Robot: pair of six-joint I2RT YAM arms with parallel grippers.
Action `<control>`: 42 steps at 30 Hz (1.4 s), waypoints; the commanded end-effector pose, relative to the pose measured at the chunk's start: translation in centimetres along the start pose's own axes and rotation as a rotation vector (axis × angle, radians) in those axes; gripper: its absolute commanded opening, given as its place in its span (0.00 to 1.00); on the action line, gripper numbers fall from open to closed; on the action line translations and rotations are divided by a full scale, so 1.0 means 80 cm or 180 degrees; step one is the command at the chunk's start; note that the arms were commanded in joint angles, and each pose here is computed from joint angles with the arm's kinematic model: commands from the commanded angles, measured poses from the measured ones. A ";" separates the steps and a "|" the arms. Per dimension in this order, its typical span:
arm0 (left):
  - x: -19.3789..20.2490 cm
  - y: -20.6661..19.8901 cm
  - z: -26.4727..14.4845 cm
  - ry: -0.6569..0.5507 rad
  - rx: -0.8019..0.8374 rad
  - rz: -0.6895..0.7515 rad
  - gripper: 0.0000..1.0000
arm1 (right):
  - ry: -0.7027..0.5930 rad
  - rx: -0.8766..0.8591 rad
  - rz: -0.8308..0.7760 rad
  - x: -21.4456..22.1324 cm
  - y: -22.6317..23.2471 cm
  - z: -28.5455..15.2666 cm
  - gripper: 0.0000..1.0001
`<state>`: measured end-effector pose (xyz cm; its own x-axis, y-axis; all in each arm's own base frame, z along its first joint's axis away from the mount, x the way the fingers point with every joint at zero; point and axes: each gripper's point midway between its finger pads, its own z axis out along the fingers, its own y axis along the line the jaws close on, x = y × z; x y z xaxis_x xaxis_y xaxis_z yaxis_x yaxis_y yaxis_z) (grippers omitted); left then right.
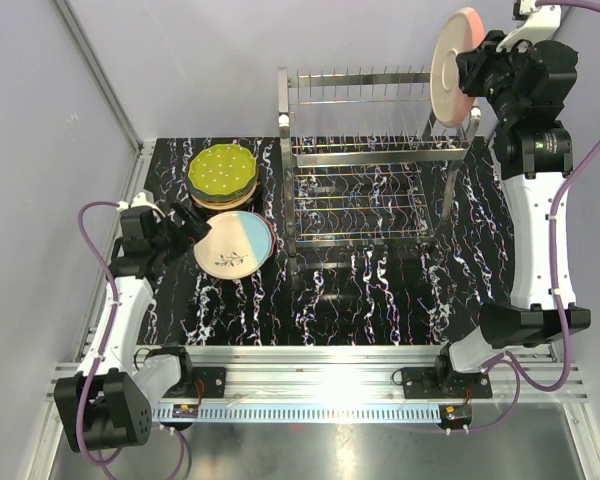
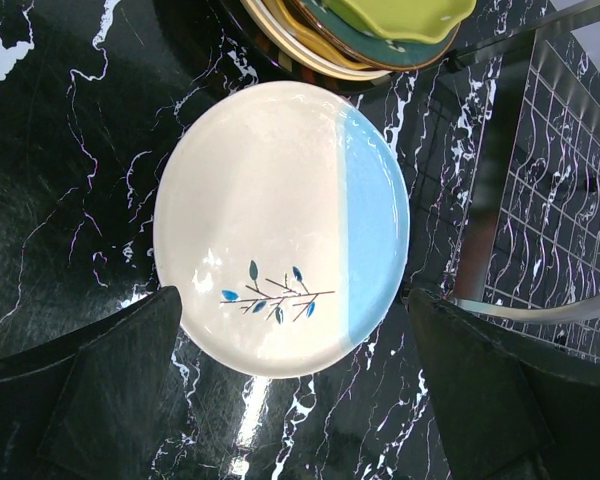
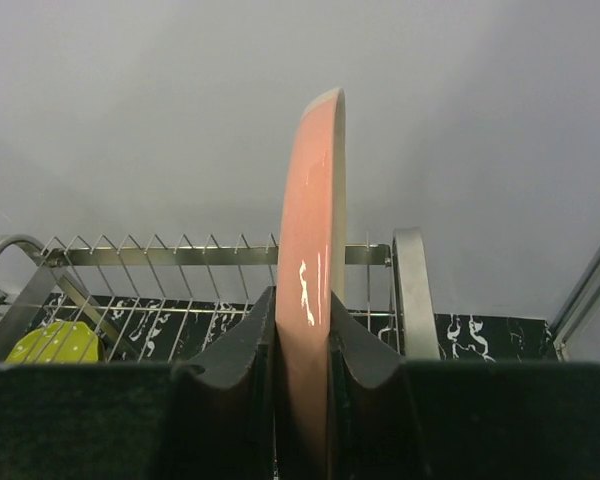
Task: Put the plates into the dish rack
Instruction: Insert the plate into the dish rack
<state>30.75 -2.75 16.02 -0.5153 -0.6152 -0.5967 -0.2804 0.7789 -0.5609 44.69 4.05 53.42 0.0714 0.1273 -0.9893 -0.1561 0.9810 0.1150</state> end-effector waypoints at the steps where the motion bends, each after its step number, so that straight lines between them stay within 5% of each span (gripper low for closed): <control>1: -0.011 -0.014 0.000 -0.0063 0.0166 0.0031 0.99 | -0.0880 -0.0122 -0.0077 -0.102 0.008 -0.022 0.00; 16: -0.006 -0.020 0.003 -0.0002 0.0267 0.0002 0.99 | -0.1174 -0.0585 0.0394 -0.153 0.060 -0.038 0.00; 27: -0.005 -0.020 0.001 -0.0008 0.0259 0.0001 0.99 | -0.1020 -0.0911 0.0519 -0.125 0.231 -0.032 0.00; 42: -0.004 -0.021 0.001 0.0003 0.0282 -0.0011 0.99 | -0.0925 -0.0188 0.0417 -0.070 0.288 0.009 0.00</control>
<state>30.97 -3.47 16.16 -0.5307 -0.6144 -0.5838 -0.2498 0.7716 -0.5850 43.66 29.90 51.77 0.0741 0.1041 -0.9918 -0.3077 0.9484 0.0765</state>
